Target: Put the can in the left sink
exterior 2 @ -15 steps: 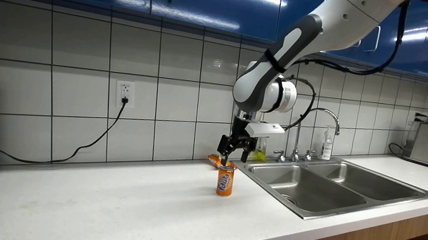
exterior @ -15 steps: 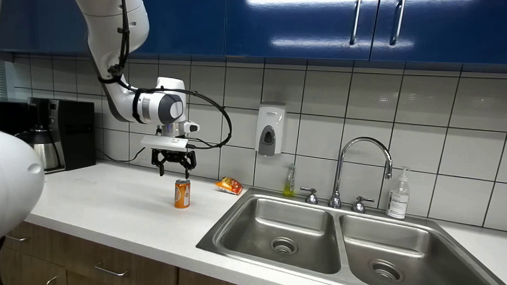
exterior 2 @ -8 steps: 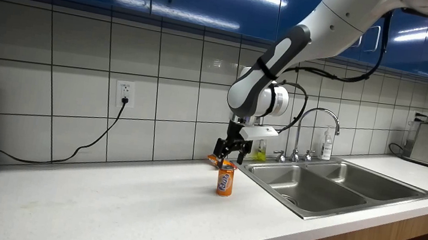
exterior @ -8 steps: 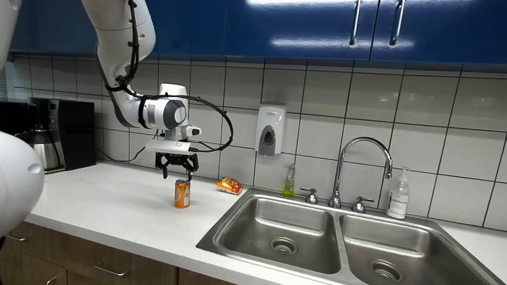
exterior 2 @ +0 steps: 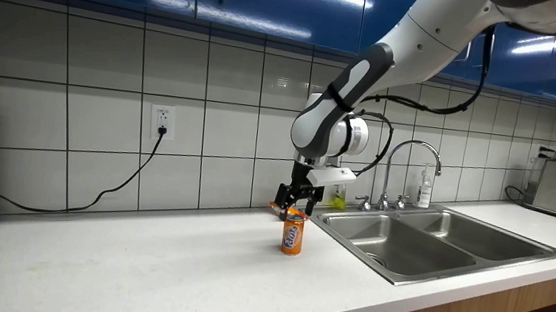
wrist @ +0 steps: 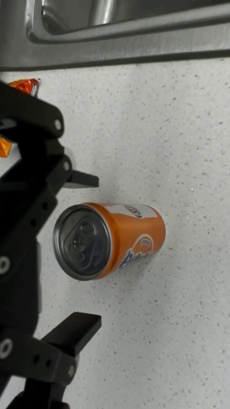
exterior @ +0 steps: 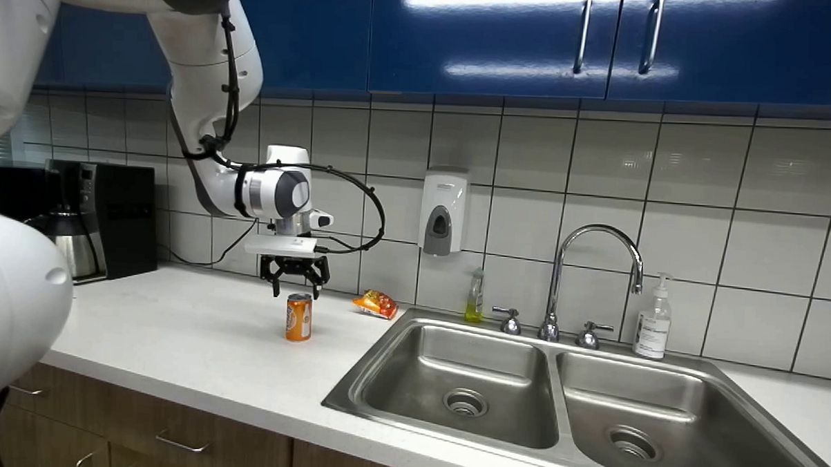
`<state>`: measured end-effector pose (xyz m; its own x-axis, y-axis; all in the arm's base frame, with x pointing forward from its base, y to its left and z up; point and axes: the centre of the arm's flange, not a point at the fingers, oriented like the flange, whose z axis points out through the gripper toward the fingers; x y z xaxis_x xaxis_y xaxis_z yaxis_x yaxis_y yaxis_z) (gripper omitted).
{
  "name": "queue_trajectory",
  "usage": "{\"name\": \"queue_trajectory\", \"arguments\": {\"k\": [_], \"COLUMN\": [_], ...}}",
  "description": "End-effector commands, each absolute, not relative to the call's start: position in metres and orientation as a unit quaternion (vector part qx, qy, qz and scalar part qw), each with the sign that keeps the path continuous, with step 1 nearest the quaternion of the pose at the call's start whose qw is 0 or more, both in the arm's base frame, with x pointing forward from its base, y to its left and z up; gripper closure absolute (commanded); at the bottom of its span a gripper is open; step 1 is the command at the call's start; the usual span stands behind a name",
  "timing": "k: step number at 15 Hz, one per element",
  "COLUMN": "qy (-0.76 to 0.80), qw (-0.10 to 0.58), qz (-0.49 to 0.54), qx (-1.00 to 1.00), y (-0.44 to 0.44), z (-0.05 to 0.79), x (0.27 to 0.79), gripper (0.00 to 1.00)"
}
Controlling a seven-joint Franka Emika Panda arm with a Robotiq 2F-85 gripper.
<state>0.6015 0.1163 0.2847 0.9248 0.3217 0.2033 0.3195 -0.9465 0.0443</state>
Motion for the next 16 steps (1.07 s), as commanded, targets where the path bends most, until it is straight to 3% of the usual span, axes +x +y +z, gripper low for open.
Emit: {"name": "queue_trajectory", "arguments": {"k": [1,13,14,15,16], "qy": [0.155,0.153,0.153,0.154,0.154], "qw": [0.019,0.024,0.024,0.023,0.024], "qz": [0.101,0.082,0.082,0.082,0.082], "qx": [0.983,0.984,0.984,0.984,0.984], "y": [0.114,0.116,0.116,0.116,0.117], "z": [0.28,0.254,0.254,0.253,0.253], "x": [0.616,0.624,0.625,0.625,0.625], "gripper": [0.0,0.0,0.25,0.26,0.35]}}
